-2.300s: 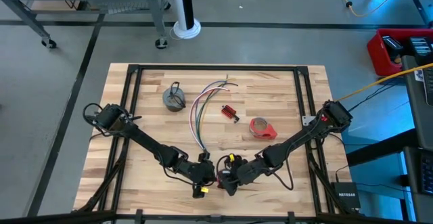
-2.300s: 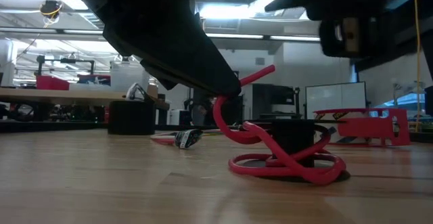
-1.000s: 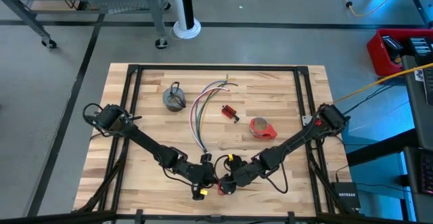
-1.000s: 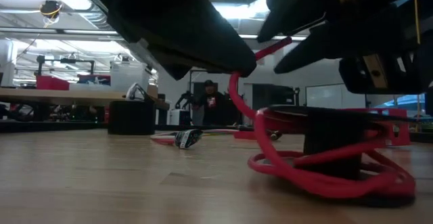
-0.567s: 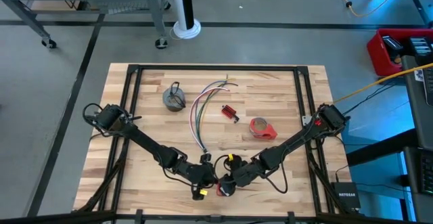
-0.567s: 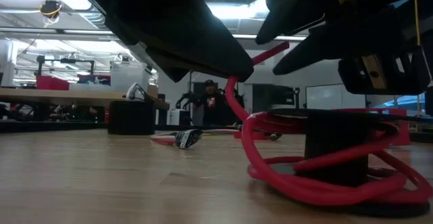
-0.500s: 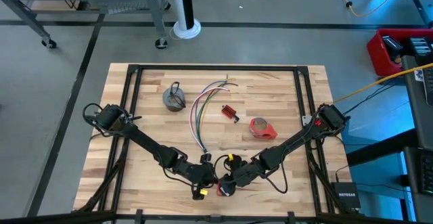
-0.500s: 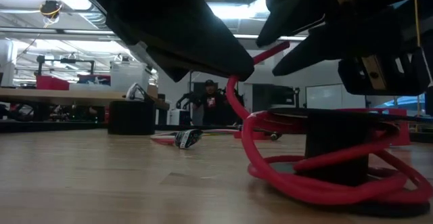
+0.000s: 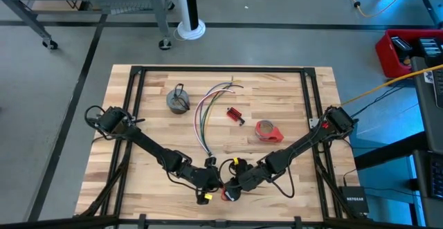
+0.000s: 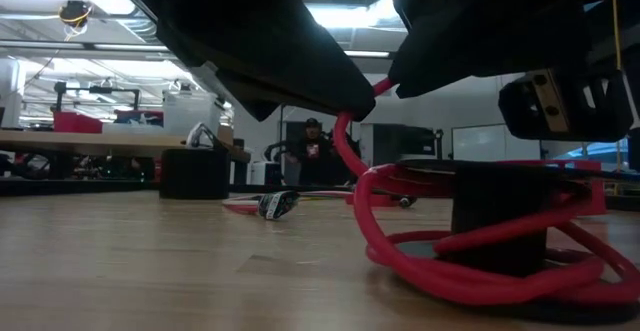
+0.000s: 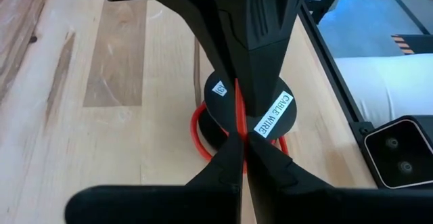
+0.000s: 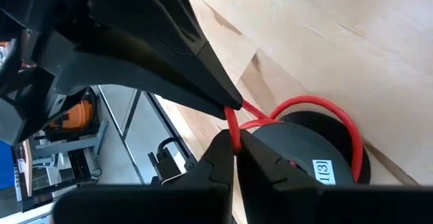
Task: Coil cords
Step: Coil the red wire onto the spool
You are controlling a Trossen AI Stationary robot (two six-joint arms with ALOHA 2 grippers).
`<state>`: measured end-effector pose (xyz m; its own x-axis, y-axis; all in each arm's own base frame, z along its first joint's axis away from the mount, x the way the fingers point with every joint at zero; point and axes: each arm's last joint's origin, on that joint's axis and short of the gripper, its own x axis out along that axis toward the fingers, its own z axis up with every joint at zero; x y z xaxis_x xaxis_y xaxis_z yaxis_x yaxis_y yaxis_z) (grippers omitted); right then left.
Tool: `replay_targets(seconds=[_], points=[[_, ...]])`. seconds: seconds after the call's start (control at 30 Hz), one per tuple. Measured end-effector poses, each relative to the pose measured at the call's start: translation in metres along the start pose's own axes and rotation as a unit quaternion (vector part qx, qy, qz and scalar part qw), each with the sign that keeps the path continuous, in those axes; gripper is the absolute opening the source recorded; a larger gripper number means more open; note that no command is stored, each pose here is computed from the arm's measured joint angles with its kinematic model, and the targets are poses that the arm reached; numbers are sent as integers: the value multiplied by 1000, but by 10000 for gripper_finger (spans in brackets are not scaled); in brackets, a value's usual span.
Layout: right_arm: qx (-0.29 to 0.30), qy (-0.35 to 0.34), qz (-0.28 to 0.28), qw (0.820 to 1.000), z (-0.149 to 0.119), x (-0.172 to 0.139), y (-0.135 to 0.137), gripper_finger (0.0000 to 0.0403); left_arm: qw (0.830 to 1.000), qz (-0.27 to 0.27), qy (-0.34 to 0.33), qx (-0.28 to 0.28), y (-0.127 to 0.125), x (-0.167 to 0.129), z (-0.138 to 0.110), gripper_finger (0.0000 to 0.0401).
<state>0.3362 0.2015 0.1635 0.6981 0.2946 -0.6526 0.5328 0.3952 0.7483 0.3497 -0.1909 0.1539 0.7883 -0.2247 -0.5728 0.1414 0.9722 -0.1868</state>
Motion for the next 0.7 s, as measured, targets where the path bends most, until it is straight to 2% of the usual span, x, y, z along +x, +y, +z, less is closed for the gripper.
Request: replay_targets(seconds=[0.13,0.7], points=[[0,0,0,1000,0,0,0,6,1000,0,0,0,0,0,0,1],[1,0,-1,1000,0,0,0,3,1000,-6,14,8,0,0,-2,2]])
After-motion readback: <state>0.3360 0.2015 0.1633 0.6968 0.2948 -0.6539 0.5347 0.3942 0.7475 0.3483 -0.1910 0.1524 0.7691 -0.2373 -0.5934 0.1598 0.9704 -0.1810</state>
